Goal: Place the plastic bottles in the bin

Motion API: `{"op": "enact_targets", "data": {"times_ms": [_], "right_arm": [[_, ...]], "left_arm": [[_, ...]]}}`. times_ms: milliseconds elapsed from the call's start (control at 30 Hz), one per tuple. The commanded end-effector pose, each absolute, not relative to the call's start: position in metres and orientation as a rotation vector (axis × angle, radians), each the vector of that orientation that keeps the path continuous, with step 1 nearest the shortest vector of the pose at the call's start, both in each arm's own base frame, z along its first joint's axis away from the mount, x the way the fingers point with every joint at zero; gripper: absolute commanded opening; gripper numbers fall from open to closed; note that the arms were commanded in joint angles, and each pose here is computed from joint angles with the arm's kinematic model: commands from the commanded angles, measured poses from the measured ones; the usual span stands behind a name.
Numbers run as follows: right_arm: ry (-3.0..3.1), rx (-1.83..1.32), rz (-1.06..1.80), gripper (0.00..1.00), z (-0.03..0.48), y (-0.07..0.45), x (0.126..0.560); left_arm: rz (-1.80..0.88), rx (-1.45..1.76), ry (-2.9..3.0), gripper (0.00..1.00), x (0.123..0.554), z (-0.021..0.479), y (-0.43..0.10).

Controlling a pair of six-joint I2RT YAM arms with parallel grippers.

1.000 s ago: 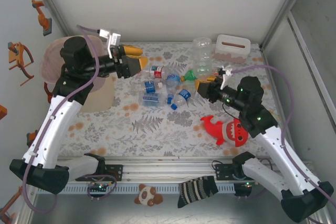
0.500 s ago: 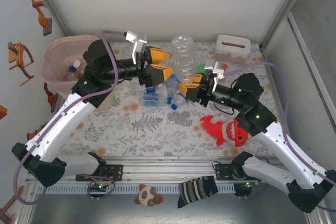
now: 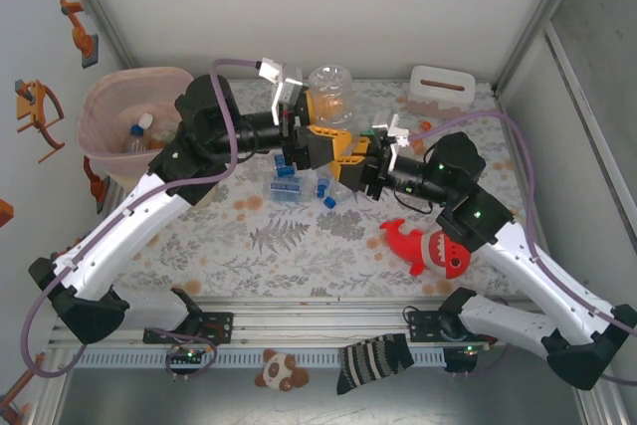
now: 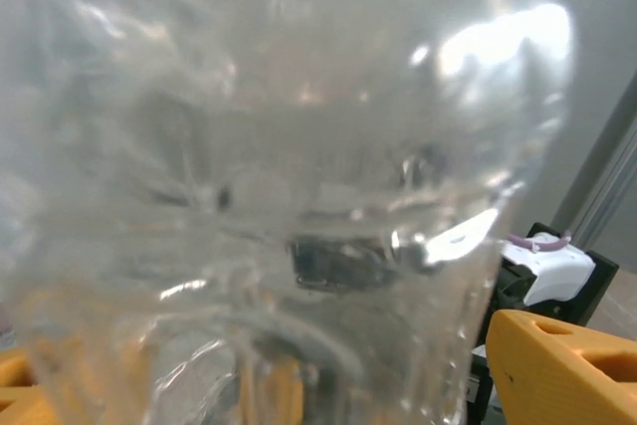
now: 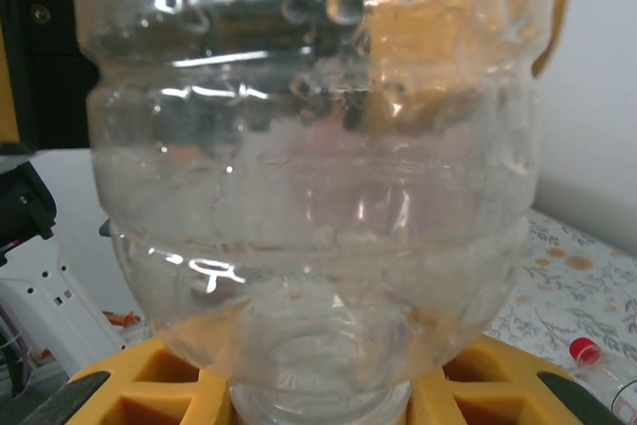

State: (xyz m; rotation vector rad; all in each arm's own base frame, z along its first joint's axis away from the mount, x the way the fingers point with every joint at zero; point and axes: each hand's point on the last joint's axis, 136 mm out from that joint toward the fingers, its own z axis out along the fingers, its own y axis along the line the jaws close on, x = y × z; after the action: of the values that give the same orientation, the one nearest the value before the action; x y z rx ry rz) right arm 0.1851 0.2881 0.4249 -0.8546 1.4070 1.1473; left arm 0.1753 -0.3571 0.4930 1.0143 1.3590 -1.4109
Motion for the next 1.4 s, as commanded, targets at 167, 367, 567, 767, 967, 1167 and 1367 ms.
{"op": "enact_targets", "data": {"times_ms": [167,367,567,767,967,1167,1367], "right_arm": [[1.333,-0.836,1.114,0.08,0.446,0.286,0.185],[1.344,-0.83,1.103,0.12,0.445,0.285,0.186],[1.36,-0.831,1.093,0.43,0.443,0.281,0.184],[1.417,-0.808,1.065,0.68,0.433,0.271,0.181],[1.446,-0.781,1.023,0.69,0.426,0.257,0.177],[1.457,-0.762,0.988,0.69,0.424,0.25,0.177],[1.466,-0.752,0.978,0.68,0.423,0.25,0.18]], "left_arm": [[-1.372,1.02,1.322,0.68,0.172,0.502,-0.356],[-1.362,1.016,1.32,0.59,0.172,0.502,-0.354],[-1.309,0.991,1.339,0.57,0.176,0.504,-0.347],[-1.222,0.894,1.421,0.54,0.197,0.502,-0.327],[-1.049,0.677,1.555,0.51,0.24,0.496,-0.28],[-0.867,0.268,1.713,0.45,0.294,0.483,-0.204],[-0.698,-0.07,1.792,0.42,0.322,0.468,-0.127]]}}
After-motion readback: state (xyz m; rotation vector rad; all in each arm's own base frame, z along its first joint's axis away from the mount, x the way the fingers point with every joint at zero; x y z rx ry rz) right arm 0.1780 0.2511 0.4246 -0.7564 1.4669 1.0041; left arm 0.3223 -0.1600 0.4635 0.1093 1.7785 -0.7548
